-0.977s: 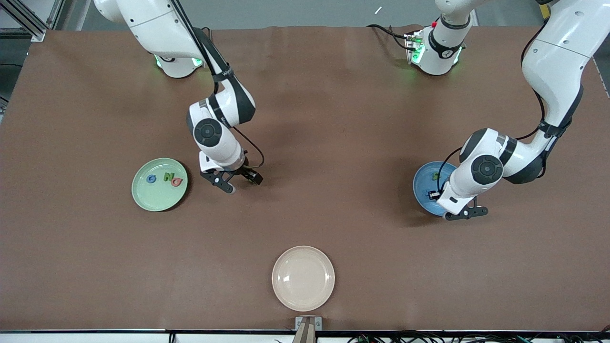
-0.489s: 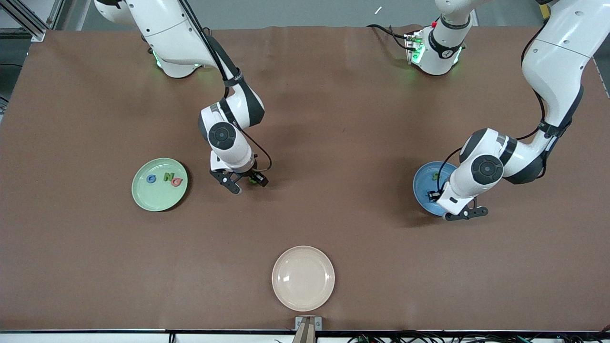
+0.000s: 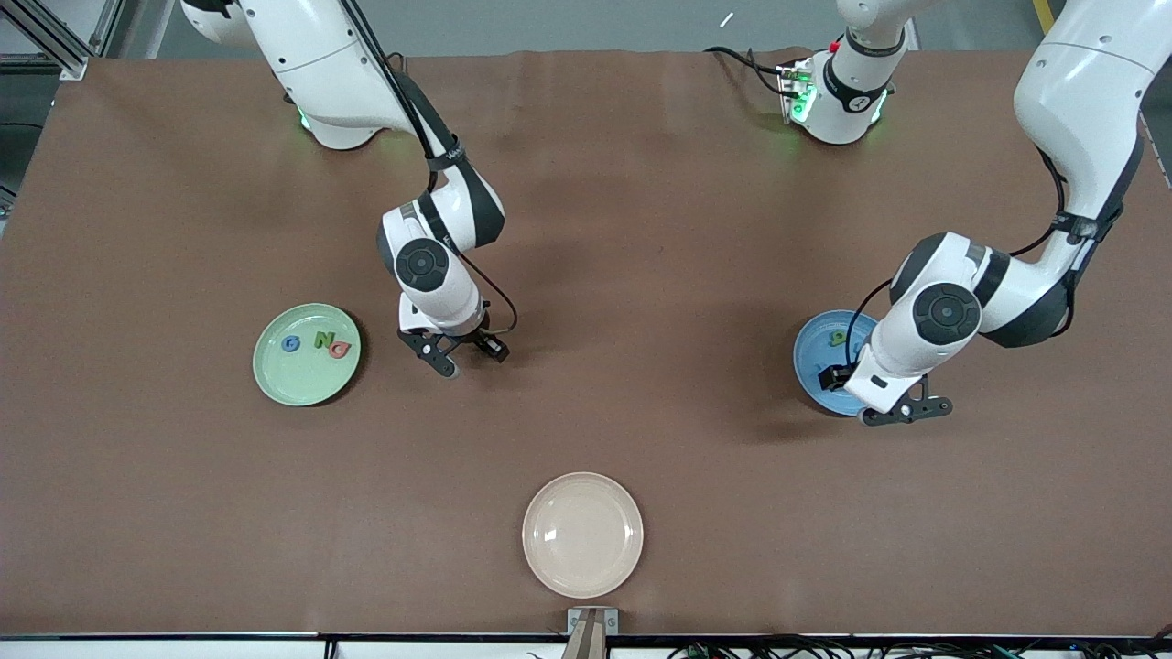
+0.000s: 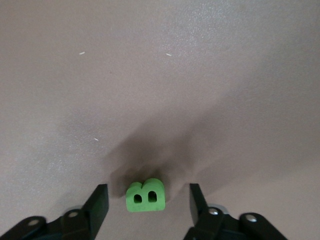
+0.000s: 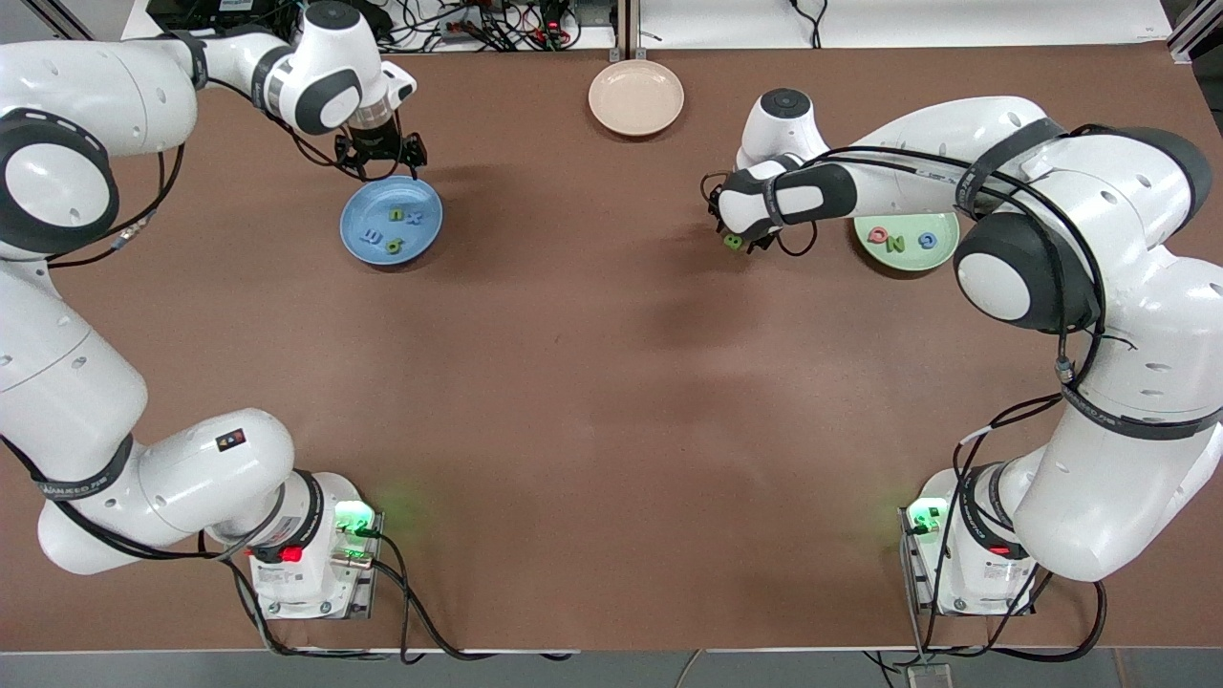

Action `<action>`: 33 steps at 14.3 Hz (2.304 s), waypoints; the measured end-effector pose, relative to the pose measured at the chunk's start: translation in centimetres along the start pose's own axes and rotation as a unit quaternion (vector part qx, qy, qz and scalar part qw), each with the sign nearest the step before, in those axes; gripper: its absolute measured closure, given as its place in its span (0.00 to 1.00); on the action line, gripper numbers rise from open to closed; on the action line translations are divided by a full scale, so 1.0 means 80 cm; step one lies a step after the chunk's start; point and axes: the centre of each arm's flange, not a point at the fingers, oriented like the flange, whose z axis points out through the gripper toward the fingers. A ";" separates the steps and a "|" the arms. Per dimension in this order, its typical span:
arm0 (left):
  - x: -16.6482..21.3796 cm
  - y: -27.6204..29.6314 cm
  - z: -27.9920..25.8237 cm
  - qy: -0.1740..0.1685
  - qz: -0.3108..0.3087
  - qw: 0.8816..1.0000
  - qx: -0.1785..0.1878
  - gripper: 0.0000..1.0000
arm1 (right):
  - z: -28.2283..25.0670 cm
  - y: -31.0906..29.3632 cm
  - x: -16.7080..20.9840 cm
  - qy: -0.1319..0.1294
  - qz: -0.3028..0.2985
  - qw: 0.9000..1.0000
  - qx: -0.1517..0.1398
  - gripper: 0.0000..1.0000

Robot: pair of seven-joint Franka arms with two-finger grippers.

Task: Sort upper and lower case letters into plates
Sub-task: 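Grasp the green B with the right gripper while the left gripper withdraws, then drop B onto green plate with the right gripper while the left gripper retracts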

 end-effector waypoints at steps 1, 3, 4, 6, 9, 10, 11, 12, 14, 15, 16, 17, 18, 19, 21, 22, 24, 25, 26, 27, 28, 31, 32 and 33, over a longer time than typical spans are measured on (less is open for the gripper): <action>0.003 0.000 -0.009 -0.001 -0.002 1.000 0.004 0.00 | 0.002 -0.001 -0.003 0.000 0.000 1.000 -0.001 0.34; 0.007 0.000 -0.017 -0.003 -0.005 1.000 0.004 0.00 | 0.008 -0.004 -0.014 -0.001 -0.001 1.000 -0.005 0.37; 0.008 0.000 -0.018 -0.004 -0.007 1.000 0.002 0.00 | 0.009 -0.005 -0.016 0.001 -0.003 1.000 -0.005 0.37; 0.011 0.001 -0.024 -0.013 0.003 1.000 -0.017 0.00 | 0.005 -0.009 -0.016 0.005 -0.007 1.000 -0.003 0.56; 0.014 0.000 -0.048 -0.034 0.032 0.996 -0.075 0.00 | 0.003 -0.011 -0.014 0.011 -0.014 1.000 -0.005 0.65; 0.015 -0.004 -0.057 -0.036 0.034 0.995 -0.087 0.00 | 0.003 -0.010 -0.011 0.013 -0.012 1.000 -0.006 0.65; 0.014 -0.006 -0.065 -0.039 0.035 0.994 -0.096 0.00 | 0.002 -0.008 -0.004 0.015 -0.011 1.000 -0.011 0.65; 0.014 -0.007 -0.072 -0.041 0.038 0.993 -0.103 0.00 | -0.002 -0.006 0.007 0.017 -0.015 1.000 -0.021 0.65; 0.011 -0.006 -0.086 -0.041 0.041 0.993 -0.105 0.00 | -0.025 0.002 0.041 0.009 -0.039 0.997 -0.059 0.65; 0.009 -0.004 -0.093 -0.039 0.044 0.993 -0.103 0.00 | -0.045 0.010 0.062 0.000 -0.058 0.995 -0.080 0.65; 0.006 -0.001 -0.100 -0.035 0.045 0.993 -0.100 0.00 | -0.068 0.019 0.086 -0.008 -0.078 0.992 -0.094 0.65; 0.005 -0.002 -0.108 -0.029 0.044 0.994 -0.093 0.00 | -0.093 0.032 0.112 -0.012 -0.101 0.990 -0.100 0.65; 0.004 -0.006 -0.117 -0.022 0.042 0.995 -0.088 0.00 | -0.115 0.050 0.141 -0.017 -0.127 0.986 -0.102 0.65; 0.003 -0.011 -0.127 -0.020 0.040 0.995 -0.085 0.00 | -0.132 0.070 0.171 -0.023 -0.151 0.983 -0.101 0.65; 0.000 -0.029 -0.158 -0.015 0.033 0.996 -0.085 0.00 | -0.143 0.120 0.233 -0.037 -0.191 0.976 -0.096 0.65; -0.002 -0.042 -0.181 -0.008 0.030 0.996 -0.086 0.00 | -0.141 0.144 0.257 -0.045 -0.205 0.973 -0.095 0.65; -0.014 -0.078 -0.239 0.004 0.032 0.996 -0.089 0.00 | -0.128 0.182 0.287 -0.050 -0.224 0.969 -0.091 0.65; -0.026 -0.093 -0.271 0.011 0.030 0.995 -0.091 0.00 | -0.121 0.195 0.296 -0.045 -0.233 0.968 -0.086 0.65; -0.038 -0.104 -0.301 0.019 0.029 0.995 -0.093 0.00 | -0.113 0.205 0.302 -0.039 -0.241 0.966 -0.082 0.65; -0.050 -0.110 -0.326 0.026 0.029 0.995 -0.094 0.00 | -0.107 0.213 0.306 -0.035 -0.247 0.965 -0.079 0.65; -0.062 -0.116 -0.348 0.031 0.030 0.995 -0.095 0.00 | -0.101 0.221 0.311 -0.032 -0.249 0.965 -0.075 0.65; -0.082 -0.138 -0.401 0.030 0.032 0.994 -0.095 0.00 | -0.078 0.238 0.316 -0.022 -0.255 0.965 -0.060 0.65; -0.083 -0.148 -0.415 0.030 0.040 0.994 -0.095 0.00 | -0.069 0.241 0.314 -0.022 -0.256 0.965 -0.060 0.65; -0.082 -0.159 -0.424 0.033 0.046 0.994 -0.095 0.00 | -0.060 0.243 0.314 -0.021 -0.255 0.965 -0.061 0.65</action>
